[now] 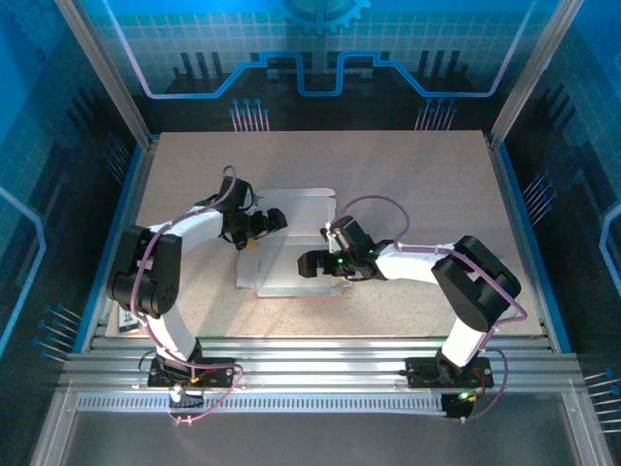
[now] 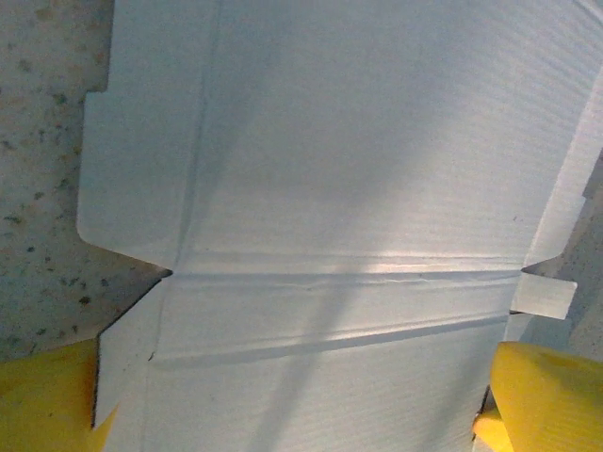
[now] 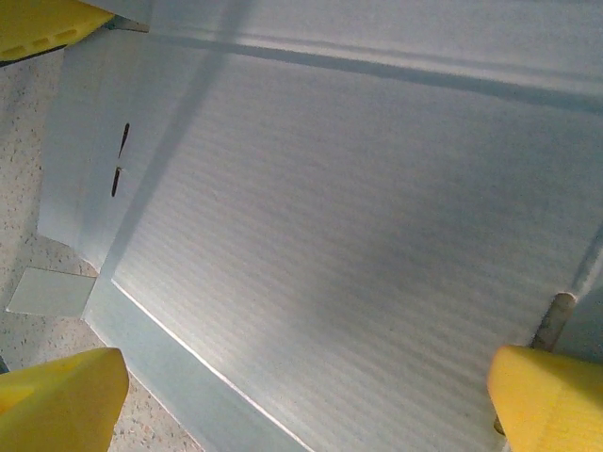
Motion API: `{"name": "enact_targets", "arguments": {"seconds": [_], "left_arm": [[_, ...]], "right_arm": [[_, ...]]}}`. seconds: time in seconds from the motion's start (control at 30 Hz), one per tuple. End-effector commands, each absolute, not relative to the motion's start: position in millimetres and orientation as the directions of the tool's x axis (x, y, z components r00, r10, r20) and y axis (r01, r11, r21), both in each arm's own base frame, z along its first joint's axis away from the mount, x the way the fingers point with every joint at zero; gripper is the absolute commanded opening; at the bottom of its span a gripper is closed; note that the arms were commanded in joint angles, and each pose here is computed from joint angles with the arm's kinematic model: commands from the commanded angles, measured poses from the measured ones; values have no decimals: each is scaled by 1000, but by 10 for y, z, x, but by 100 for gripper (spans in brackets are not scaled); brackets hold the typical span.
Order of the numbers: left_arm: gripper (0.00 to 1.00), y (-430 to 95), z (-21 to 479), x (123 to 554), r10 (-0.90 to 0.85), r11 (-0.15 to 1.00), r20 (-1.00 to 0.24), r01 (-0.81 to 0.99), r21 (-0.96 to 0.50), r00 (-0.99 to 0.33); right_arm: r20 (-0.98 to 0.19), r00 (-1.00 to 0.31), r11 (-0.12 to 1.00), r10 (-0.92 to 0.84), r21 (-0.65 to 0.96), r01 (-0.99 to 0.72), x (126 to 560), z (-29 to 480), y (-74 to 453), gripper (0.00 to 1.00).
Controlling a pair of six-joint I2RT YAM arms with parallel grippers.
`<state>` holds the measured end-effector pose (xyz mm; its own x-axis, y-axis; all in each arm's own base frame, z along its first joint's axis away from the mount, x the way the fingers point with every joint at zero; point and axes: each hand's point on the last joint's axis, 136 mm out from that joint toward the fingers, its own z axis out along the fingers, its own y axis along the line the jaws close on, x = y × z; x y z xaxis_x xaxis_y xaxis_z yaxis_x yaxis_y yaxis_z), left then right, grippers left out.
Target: Fold the paper box
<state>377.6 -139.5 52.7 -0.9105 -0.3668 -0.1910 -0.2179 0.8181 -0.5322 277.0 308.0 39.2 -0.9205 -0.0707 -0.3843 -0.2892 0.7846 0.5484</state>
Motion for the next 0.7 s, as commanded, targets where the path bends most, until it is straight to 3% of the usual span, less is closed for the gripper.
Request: {"name": "enact_targets", "arguments": {"seconds": [0.0, 0.67], "left_arm": [[99, -1460, 713, 3926, -383, 785, -230, -183, -592, -895], [100, -1780, 511, 3996, -332, 776, -205, -143, -614, -921]], "right_arm": [[-191, -977, 859, -90, 482, -174, 2402, -172, 2768, 100], [-172, -980, 863, -96, 476, -168, 2334, -229, 2753, 100]]}}
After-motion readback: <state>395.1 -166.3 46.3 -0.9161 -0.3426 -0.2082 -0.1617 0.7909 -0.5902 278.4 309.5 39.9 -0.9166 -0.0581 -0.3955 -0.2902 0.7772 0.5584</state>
